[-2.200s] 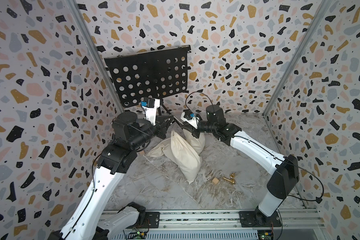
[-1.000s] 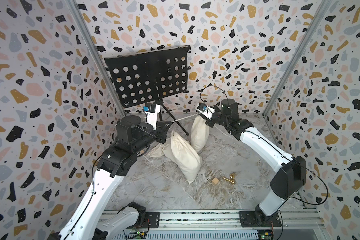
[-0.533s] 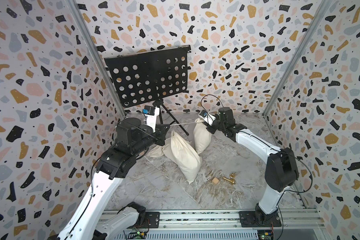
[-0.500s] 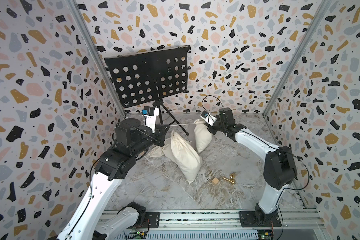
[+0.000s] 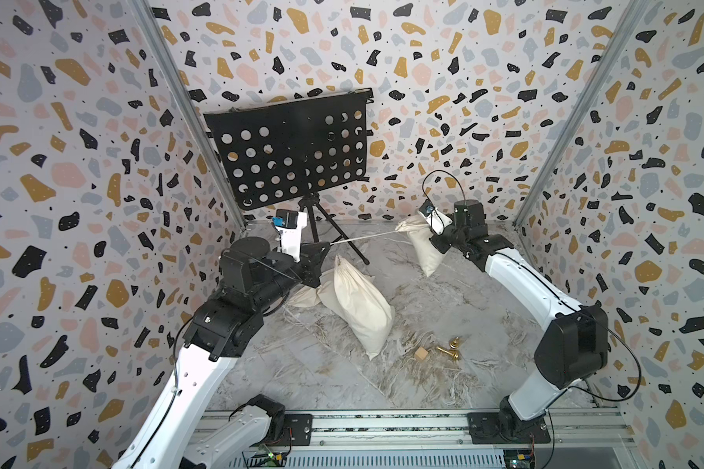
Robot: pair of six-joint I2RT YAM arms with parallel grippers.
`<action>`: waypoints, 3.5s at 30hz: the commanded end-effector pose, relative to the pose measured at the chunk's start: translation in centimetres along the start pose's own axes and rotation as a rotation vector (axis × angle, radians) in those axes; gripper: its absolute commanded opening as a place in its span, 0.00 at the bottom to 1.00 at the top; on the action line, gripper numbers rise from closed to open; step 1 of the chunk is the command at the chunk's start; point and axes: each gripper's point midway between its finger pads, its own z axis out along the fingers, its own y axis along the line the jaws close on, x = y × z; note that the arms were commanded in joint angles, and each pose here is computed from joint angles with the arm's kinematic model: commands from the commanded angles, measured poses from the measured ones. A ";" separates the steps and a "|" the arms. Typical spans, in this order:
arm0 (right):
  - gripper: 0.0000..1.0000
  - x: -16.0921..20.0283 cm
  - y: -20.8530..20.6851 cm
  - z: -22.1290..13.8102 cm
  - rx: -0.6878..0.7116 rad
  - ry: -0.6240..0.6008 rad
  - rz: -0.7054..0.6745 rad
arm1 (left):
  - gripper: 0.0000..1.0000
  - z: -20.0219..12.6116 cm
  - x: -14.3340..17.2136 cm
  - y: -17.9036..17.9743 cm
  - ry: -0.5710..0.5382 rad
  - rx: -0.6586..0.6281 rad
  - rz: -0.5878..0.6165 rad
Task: Close the soil bag
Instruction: Frap the soil bag at the center of the board, then adjust the soil bag at the center of the board.
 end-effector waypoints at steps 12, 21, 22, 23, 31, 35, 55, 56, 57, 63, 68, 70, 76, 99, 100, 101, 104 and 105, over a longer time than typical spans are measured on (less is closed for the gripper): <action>0.51 3.2 10.0 -2.6 -0.224 0.046 0.029 | 0.00 0.0 0.4 2.3 -0.128 -0.064 -0.036; 0.78 -6.1 13.1 -10.3 -0.406 -0.284 -0.049 | 0.00 -0.4 -1.2 1.1 -0.169 -0.010 -0.033; 0.79 -6.8 13.7 -10.7 -0.428 -0.315 -0.061 | 0.00 -0.4 -1.5 0.9 -0.173 0.003 -0.034; 0.79 -7.7 14.8 -11.1 -0.469 -0.346 -0.071 | 0.00 -0.4 -1.8 0.6 -0.177 0.016 -0.036; 0.72 -12.0 19.6 -11.4 -0.685 -0.440 -0.121 | 0.00 -0.7 -3.9 -0.9 -0.199 0.077 -0.031; 0.67 -12.9 20.2 -9.8 -0.699 -0.433 -0.117 | 0.00 -1.1 -4.7 -1.7 -0.213 0.107 -0.027; 0.09 -5.5 16.5 -1.3 -0.514 -0.122 -0.132 | 0.00 -7.2 -9.8 -4.7 -0.363 0.166 0.038; 0.08 -4.2 15.0 -0.6 -0.466 -0.080 -0.120 | 0.00 -8.2 -10.3 -5.0 -0.385 0.168 0.048; 0.09 -2.8 13.5 0.1 -0.422 -0.038 -0.109 | 0.00 -9.2 -10.8 -5.3 -0.407 0.165 0.057; 0.13 5.8 1.5 2.1 -0.066 0.227 -0.007 | 0.00 -13.7 -13.6 -6.1 -0.518 0.129 0.092; 0.16 9.2 -3.0 1.3 0.053 0.316 0.078 | 0.00 -12.9 -13.8 -5.4 -0.526 0.102 0.072; 0.13 10.0 -3.9 1.1 0.084 0.336 0.116 | 0.00 -11.4 -12.9 -4.3 -0.490 0.068 0.056; 0.12 7.3 3.4 1.5 -0.130 0.210 0.179 | 0.00 -6.4 -6.9 0.9 -0.356 -0.114 -0.011; 0.99 13.0 -0.2 -8.6 0.290 -0.094 0.632 | 0.91 -4.1 15.8 18.8 -0.193 -0.814 -0.118; 0.99 15.0 -0.9 -8.8 0.361 -0.068 0.656 | 0.98 -4.6 15.5 19.0 -0.209 -0.837 -0.096; 0.99 17.1 -1.4 -8.8 0.429 -0.041 0.688 | 1.00 -5.1 15.3 19.4 -0.221 -0.869 -0.071; 0.99 21.7 -1.9 -8.7 0.565 -0.010 0.744 | 1.00 -6.1 16.0 21.5 -0.220 -0.993 -0.008; 0.99 22.3 -2.1 -8.5 0.593 -0.021 0.746 | 1.00 -6.5 16.3 22.2 -0.217 -1.033 0.009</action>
